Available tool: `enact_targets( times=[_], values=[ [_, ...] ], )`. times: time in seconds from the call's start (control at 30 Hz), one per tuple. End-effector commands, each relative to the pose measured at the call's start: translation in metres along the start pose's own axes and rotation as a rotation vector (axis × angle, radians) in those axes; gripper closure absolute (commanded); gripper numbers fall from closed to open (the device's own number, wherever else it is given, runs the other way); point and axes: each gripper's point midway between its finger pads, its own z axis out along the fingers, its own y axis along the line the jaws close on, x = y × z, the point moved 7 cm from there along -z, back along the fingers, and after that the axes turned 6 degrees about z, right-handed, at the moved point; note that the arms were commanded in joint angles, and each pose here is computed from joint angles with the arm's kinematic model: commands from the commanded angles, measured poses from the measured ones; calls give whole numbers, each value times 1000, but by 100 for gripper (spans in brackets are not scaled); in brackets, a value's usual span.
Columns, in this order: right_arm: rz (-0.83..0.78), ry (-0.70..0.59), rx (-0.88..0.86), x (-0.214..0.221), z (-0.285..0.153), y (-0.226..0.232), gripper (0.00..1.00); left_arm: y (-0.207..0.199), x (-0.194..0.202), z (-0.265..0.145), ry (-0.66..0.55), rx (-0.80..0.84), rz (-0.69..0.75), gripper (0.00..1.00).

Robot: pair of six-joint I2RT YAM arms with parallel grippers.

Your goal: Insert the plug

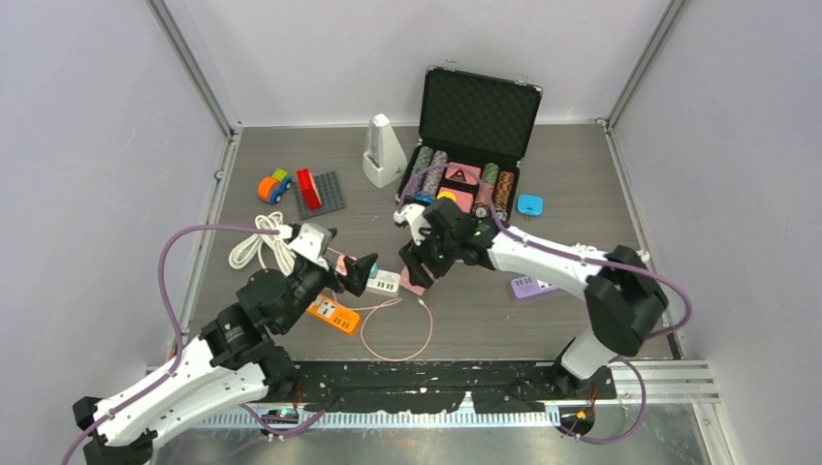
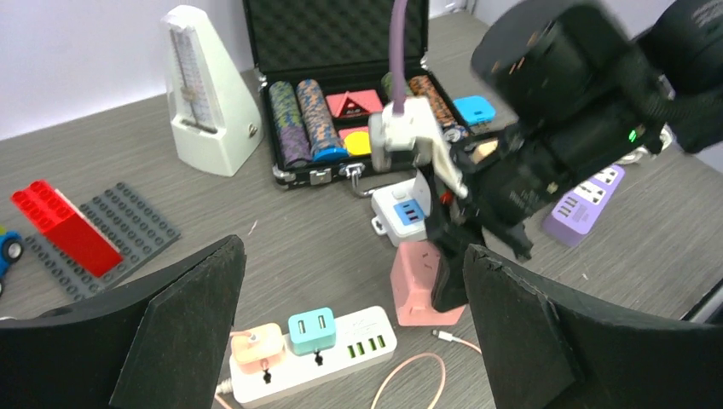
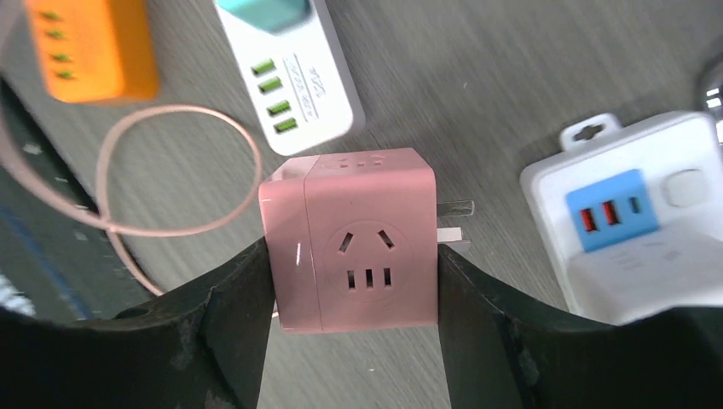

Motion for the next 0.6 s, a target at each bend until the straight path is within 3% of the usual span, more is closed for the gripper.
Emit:
enact_targets(
  times=[0.0, 0.17, 0.37, 0.57],
  values=[
    [30, -285, -148, -51, -70, 21, 69, -4, -17, -4, -131, 71, 16, 1],
    [125, -424, -221, -65, -115, 19, 69, -4, -35, -10, -248, 109, 67, 1],
    [221, -600, -453, -75, -168, 33, 69, -22, -47, -10, -358, 297, 218, 1],
    [234, -659, -667, -79, -213, 59, 69, -44, -48, -6, -434, 500, 385, 1]
  ],
)
